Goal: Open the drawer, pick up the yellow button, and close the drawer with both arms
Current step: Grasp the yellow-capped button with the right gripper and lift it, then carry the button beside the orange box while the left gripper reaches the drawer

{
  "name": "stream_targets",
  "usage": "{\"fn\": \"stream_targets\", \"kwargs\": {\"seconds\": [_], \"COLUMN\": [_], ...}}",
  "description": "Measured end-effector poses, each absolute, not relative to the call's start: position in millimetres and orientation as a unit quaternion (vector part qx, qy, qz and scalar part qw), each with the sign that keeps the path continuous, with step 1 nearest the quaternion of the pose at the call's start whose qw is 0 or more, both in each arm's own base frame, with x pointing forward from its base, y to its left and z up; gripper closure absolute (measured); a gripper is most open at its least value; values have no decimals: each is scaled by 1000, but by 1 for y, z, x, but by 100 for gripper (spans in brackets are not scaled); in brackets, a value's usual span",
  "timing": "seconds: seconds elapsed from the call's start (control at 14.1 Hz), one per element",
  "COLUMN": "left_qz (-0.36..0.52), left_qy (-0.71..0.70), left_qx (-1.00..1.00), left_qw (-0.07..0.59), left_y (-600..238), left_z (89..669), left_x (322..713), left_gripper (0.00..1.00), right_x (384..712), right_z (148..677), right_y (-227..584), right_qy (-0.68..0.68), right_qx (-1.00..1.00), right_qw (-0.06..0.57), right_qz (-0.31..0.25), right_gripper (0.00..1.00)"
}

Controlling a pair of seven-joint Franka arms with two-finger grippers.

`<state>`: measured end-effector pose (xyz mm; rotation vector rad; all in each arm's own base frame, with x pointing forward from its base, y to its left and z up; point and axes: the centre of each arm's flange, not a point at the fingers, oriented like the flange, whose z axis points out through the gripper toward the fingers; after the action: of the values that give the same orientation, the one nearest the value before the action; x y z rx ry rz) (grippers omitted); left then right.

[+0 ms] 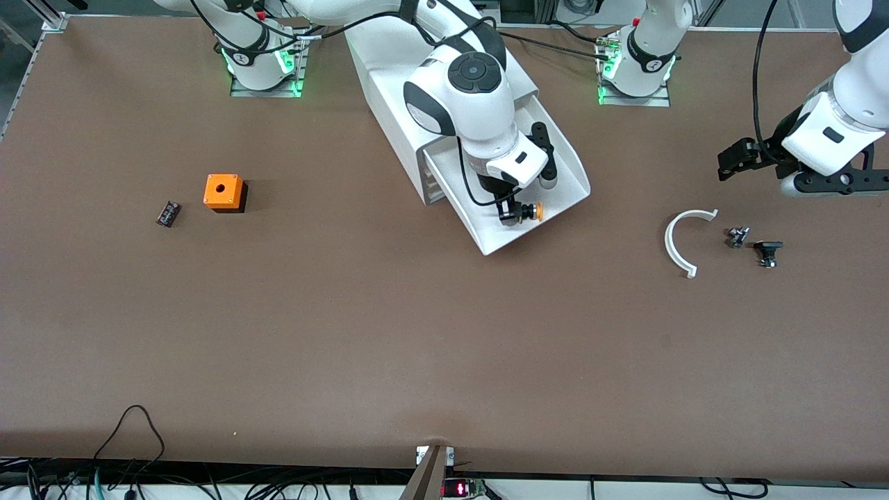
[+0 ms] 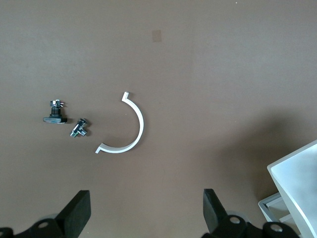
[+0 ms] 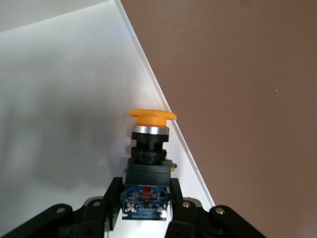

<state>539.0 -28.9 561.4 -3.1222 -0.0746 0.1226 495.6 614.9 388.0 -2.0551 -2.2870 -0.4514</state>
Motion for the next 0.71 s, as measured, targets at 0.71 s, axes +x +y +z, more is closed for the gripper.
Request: {"fn": "stream_targets", "kwargs": {"seconds": [0.71], "left_qz": [111], "left_qy": [12], "left_qx": [-994], "left_qw": [-10], "left_y": [-60], "left_z": [528], "left_x": [570], "left_gripper": [0], "right_x": [545], "right_z": [517], "right_y": [517], "right_qy": [-566], "right_qx": [-807], "right_qw": [12], "right_qz": [-171], "right_gripper": [57]}}
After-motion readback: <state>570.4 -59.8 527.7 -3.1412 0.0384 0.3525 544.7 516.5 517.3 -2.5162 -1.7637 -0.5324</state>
